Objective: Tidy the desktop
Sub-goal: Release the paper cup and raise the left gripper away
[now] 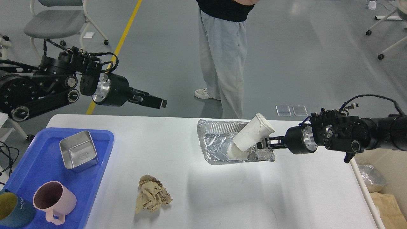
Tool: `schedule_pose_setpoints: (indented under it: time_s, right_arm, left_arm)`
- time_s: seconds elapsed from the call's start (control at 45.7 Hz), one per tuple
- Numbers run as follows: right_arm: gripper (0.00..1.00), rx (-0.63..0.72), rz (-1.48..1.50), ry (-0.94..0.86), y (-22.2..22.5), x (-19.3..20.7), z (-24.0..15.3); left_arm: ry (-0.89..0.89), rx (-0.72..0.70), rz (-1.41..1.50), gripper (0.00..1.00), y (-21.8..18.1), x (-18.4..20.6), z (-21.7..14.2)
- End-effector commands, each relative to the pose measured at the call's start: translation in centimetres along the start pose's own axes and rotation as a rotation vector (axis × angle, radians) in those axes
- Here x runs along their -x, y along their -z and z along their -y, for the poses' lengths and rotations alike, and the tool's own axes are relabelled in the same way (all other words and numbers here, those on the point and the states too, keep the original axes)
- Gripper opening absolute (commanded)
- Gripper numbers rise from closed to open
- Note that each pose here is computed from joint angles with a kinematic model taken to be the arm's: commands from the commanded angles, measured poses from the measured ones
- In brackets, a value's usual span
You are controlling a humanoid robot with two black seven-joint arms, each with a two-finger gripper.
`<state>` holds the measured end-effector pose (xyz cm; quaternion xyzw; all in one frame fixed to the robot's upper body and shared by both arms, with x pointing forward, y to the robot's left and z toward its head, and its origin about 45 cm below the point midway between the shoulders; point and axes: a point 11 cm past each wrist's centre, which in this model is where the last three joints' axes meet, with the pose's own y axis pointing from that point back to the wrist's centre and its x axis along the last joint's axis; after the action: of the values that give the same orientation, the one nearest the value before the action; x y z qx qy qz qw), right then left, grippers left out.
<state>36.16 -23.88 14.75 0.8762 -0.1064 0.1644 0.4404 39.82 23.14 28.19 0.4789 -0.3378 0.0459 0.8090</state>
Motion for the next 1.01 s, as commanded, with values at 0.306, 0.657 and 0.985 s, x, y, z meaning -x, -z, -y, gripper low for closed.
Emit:
schedule_pose_setpoints:
  time_s: [0.306,0.657,0.985]
  right_arm:
    - [0.00,0.000,0.002,0.003,-0.1,0.2,0.0]
    - [0.00,0.002,0.001,0.002,-0.1,0.1,0.1]
    - [0.00,0.001,0.007,0.009,-0.3,0.5,0.2]
  left_arm:
    - [0.002,-0.047,-0.166,0.93,3.1,6.5,-11.1]
    - [-0.028,-0.056,-0.223,0.94,3.5,6.9,-15.6]
    - [-0.001,-0.065,-0.239,0.94,3.7,7.2,-16.5]
